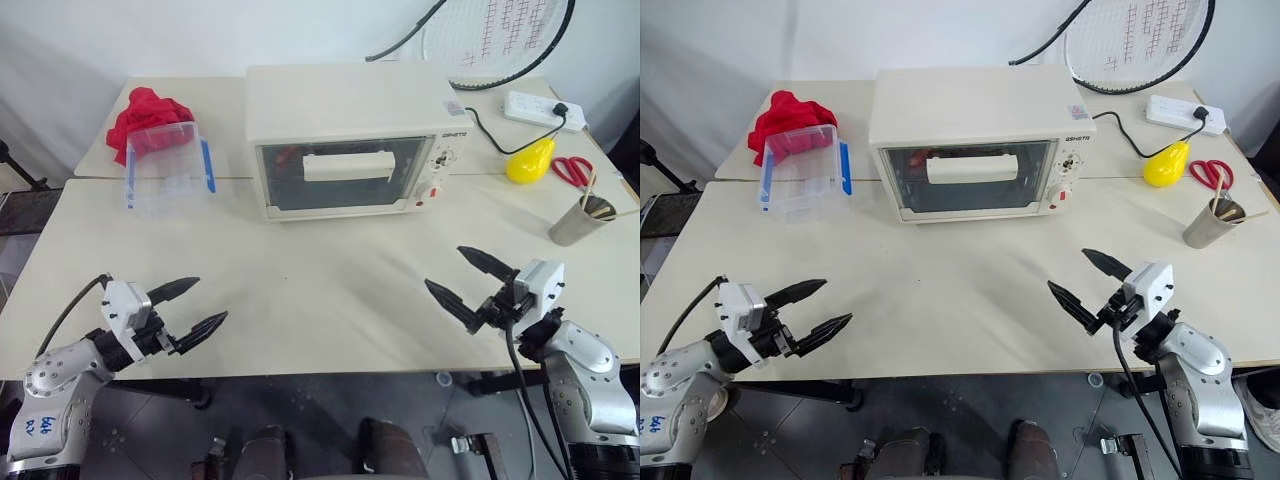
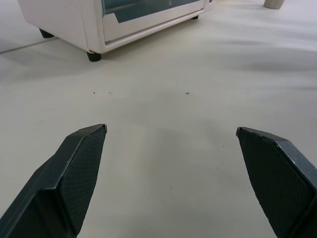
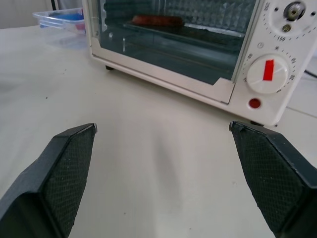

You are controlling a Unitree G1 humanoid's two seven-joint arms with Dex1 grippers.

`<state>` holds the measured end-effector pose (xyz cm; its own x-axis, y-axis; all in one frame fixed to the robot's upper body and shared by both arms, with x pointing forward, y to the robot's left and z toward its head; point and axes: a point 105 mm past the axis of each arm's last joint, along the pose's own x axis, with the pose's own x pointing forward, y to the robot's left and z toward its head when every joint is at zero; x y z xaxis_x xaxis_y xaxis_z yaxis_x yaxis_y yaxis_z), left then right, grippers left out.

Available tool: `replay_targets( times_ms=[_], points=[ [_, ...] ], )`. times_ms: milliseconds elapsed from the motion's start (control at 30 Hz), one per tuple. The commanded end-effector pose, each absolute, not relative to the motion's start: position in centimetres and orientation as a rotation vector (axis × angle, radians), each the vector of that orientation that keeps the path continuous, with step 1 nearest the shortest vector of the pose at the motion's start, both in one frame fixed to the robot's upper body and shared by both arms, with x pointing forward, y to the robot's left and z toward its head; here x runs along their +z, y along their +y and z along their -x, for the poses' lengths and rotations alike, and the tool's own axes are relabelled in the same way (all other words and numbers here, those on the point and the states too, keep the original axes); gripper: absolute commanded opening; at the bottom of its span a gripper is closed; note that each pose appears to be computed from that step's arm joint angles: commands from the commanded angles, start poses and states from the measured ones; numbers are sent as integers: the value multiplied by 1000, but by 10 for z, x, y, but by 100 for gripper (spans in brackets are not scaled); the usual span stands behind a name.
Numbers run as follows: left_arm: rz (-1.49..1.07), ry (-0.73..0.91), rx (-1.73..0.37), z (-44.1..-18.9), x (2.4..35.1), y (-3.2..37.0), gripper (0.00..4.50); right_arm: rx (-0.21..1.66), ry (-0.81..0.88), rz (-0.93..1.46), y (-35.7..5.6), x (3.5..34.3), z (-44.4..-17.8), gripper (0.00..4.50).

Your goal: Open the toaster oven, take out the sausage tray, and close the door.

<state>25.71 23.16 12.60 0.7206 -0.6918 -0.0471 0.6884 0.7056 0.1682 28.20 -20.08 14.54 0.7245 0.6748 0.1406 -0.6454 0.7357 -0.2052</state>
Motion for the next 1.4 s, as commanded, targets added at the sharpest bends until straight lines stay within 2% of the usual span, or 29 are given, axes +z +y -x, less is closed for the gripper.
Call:
replay_targets(
  times_ms=[33,200,267,367,533,800,1133,1400],
  points=[
    [-225,-64,-765,-260,134,229,445,755,-234,141,-198,152,-281,450],
    [-120,-77,-749,-264,147,229,445,809,-237,96,-190,159,-278,450],
    [10,-87,-805,-263,167,228,445,850,-261,43,-179,175,-281,450],
    [101,-191,-821,-269,205,230,445,898,-301,-71,-159,209,-297,450],
    [105,-180,-933,-261,211,212,445,957,-271,-64,-141,225,-315,450],
    [83,-224,-963,-268,214,196,445,920,-257,20,-131,236,-364,450],
    [84,-239,-951,-270,212,192,445,1038,-320,64,-117,242,-362,450],
    [101,-235,-926,-271,209,196,445,1201,-364,94,-102,240,-338,450]
  ],
)
